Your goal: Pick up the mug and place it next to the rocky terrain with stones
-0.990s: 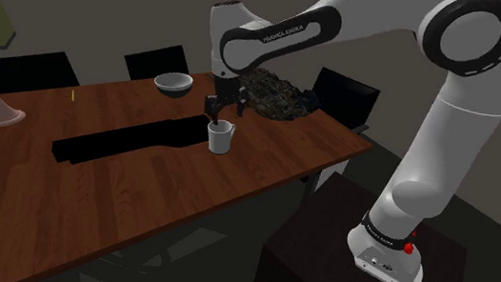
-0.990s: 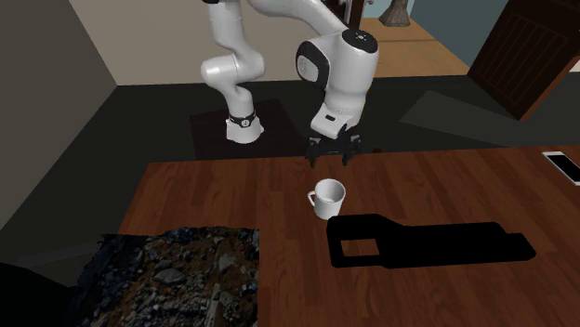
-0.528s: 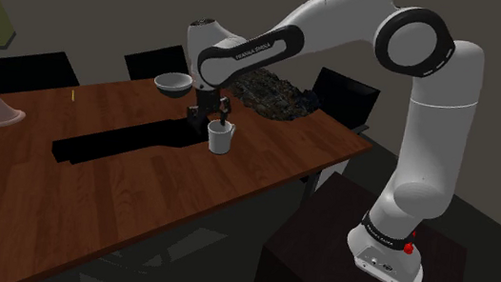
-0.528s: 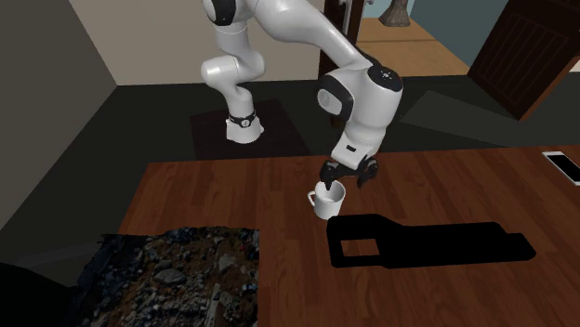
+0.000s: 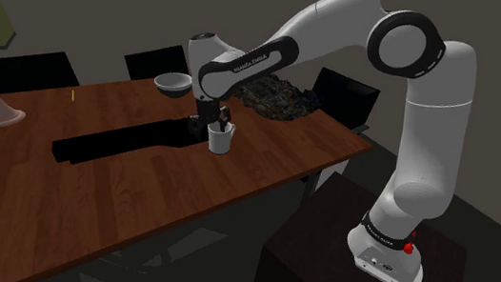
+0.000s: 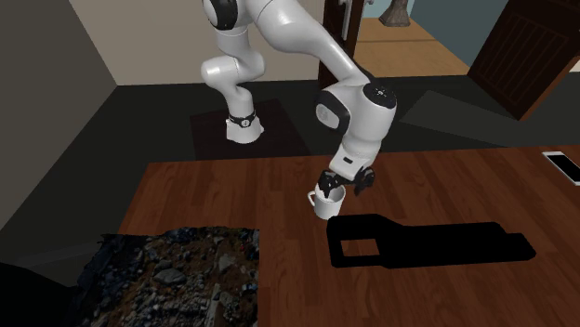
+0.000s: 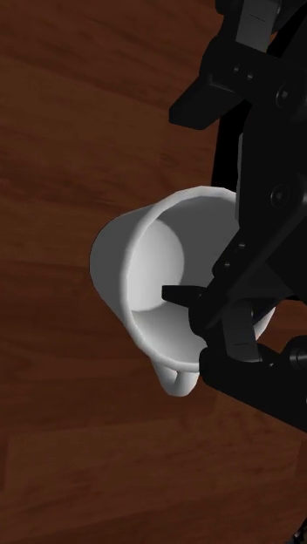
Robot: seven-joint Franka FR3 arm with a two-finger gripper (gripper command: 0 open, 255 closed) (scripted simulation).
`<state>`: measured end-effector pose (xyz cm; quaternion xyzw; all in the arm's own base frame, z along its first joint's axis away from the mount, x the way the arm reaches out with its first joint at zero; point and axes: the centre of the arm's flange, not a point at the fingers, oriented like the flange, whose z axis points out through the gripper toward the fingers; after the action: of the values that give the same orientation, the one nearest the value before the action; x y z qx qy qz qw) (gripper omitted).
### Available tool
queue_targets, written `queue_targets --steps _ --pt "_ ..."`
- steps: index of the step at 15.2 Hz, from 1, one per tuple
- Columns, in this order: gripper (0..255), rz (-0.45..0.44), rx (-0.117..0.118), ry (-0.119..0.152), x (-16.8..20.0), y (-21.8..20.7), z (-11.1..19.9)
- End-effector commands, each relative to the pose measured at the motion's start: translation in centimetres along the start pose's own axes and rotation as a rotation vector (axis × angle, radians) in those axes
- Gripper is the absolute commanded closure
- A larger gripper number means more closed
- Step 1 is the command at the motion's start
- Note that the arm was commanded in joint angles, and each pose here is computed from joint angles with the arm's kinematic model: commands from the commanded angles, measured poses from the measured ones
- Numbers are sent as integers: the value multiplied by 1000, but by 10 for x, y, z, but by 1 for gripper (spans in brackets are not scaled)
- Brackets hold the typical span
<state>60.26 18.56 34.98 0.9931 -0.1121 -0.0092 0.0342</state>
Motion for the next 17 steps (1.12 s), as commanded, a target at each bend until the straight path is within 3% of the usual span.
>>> queue_targets --steps 1,5,6,17 --pt "0 0 0 0 0 0 1" --pt "0 0 0 0 0 0 1" --pt "255 0 0 0 0 0 1" --pt "255 0 0 0 0 1 -9"
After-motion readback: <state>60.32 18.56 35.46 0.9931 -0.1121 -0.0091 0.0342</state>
